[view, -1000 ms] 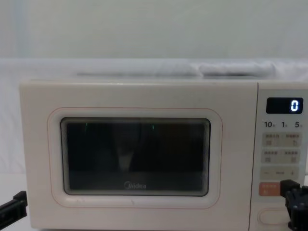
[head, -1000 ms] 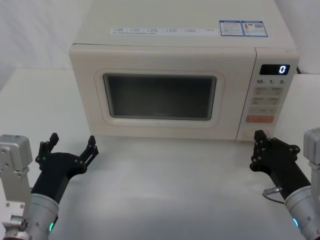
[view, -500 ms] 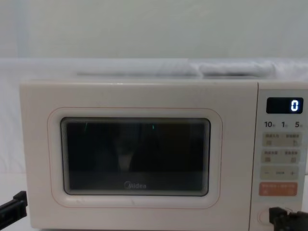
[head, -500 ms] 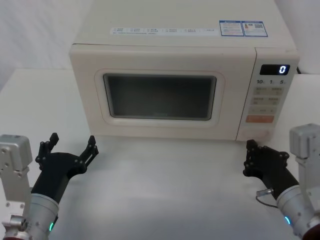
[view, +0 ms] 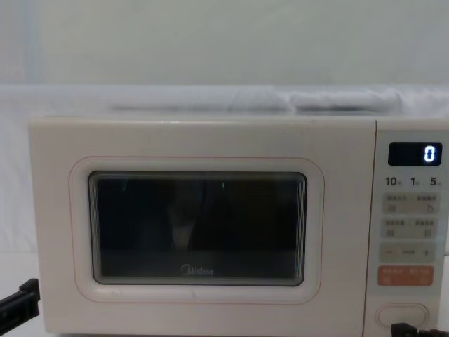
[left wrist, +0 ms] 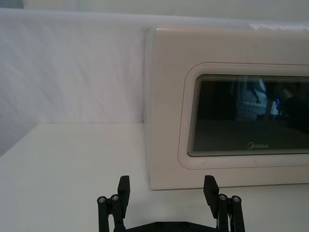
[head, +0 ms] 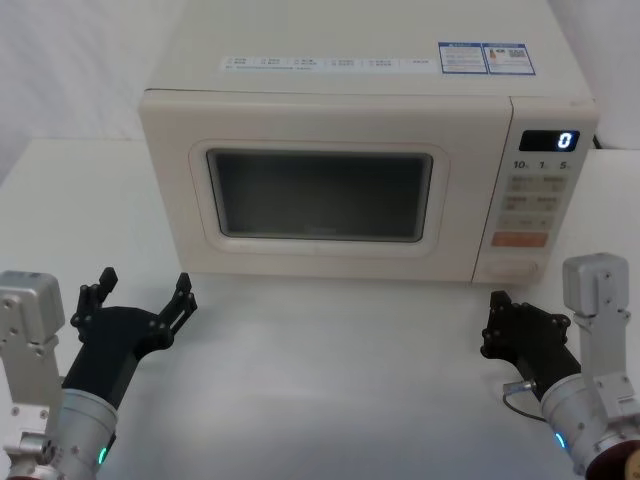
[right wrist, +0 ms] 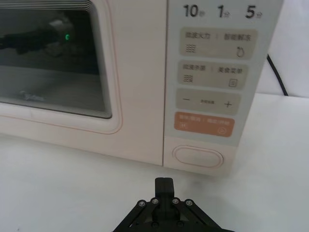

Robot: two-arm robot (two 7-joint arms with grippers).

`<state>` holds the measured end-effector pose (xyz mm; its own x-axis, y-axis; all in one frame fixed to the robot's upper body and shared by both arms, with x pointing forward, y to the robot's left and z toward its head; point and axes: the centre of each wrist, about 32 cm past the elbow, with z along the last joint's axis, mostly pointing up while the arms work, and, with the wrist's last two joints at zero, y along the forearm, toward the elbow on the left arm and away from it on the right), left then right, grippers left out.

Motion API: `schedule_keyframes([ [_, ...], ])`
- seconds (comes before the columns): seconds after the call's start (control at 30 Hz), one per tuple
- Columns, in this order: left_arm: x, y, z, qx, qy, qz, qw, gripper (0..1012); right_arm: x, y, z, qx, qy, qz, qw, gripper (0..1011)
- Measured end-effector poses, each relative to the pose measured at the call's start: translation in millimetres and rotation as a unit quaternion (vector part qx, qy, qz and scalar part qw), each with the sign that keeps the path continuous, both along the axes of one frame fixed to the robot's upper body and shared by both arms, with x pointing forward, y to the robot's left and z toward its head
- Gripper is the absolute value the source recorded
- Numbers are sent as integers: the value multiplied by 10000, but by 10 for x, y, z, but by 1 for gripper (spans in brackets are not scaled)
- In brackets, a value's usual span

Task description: Press the button to open the microwave door with one hand; close the microwave door with the other hand.

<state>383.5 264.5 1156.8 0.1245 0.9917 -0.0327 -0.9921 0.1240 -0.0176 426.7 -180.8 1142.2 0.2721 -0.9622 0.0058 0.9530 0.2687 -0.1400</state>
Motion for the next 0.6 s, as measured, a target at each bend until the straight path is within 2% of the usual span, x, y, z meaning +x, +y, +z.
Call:
schedule_keyframes([
  [0.6, 0, 0, 0, 0, 0, 0, 10000, 1001, 153, 43, 12, 161, 72, -164, 9997, 0],
])
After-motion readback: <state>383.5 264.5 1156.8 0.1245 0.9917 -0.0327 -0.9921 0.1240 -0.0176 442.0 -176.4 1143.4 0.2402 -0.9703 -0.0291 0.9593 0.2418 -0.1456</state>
